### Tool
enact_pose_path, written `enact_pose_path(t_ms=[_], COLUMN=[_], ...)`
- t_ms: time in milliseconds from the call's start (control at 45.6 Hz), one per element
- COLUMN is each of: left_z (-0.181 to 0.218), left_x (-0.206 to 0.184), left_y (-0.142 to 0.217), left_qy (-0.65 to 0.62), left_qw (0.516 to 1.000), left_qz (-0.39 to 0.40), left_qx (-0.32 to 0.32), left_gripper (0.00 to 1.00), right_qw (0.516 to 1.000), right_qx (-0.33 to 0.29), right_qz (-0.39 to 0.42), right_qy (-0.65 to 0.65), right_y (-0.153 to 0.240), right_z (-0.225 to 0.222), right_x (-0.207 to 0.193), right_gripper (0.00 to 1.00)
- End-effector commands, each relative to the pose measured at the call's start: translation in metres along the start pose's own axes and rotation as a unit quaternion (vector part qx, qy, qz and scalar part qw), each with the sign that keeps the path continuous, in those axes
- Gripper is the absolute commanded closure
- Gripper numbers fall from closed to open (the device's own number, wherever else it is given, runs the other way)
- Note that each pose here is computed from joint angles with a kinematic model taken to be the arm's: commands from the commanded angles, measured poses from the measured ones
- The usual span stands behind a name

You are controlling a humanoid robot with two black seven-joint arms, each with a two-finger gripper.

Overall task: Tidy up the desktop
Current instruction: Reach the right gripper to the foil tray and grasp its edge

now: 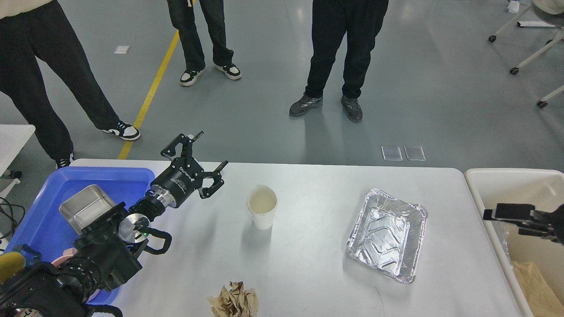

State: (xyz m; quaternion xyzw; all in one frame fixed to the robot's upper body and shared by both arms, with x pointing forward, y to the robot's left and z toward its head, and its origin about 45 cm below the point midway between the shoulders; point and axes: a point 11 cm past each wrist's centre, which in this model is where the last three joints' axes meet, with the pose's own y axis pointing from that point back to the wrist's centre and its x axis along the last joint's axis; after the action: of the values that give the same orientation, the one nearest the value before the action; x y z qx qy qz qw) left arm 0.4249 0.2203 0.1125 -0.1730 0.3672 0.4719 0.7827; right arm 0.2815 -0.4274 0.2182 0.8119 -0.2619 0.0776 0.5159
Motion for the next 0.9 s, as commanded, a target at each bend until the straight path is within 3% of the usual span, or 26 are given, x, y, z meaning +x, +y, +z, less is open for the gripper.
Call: enact_pose_path(t_ms=[0,197,373,877], left_z=[-0.001,-0.003,-0.007,-0.012], left_x=[0.003,0.004,0.008,0.013], left_y=[0.003,0.003,0.007,0.013], left_qy=[-0.001,-0.002,0.0,0.003], left_qw=[1.0,1.0,1.0,1.0], left_qz=[0.003,0.008,0.013,0.019], left_qx=[0.001,0.003,0.006,0.009], left_gripper=[0.04,0.04,0.04,0.04], right_qw=[1.0,1.0,1.0,0.998], right_qx=[0.004,-0.009,-0.024,-0.035], right_qz=[-0.008,-0.001,0.004,-0.014], right_qy=[-0.029,-0.015,-0.001,0.048], right_y=[-0.061,-0.116,-0.136,-0.145], right_z=[0.006,-0.002,-0.011,-0.031], right_x=[-0.012,-0.006,0.01,0.021], right_gripper=[0.0,0.0,0.0,0.0])
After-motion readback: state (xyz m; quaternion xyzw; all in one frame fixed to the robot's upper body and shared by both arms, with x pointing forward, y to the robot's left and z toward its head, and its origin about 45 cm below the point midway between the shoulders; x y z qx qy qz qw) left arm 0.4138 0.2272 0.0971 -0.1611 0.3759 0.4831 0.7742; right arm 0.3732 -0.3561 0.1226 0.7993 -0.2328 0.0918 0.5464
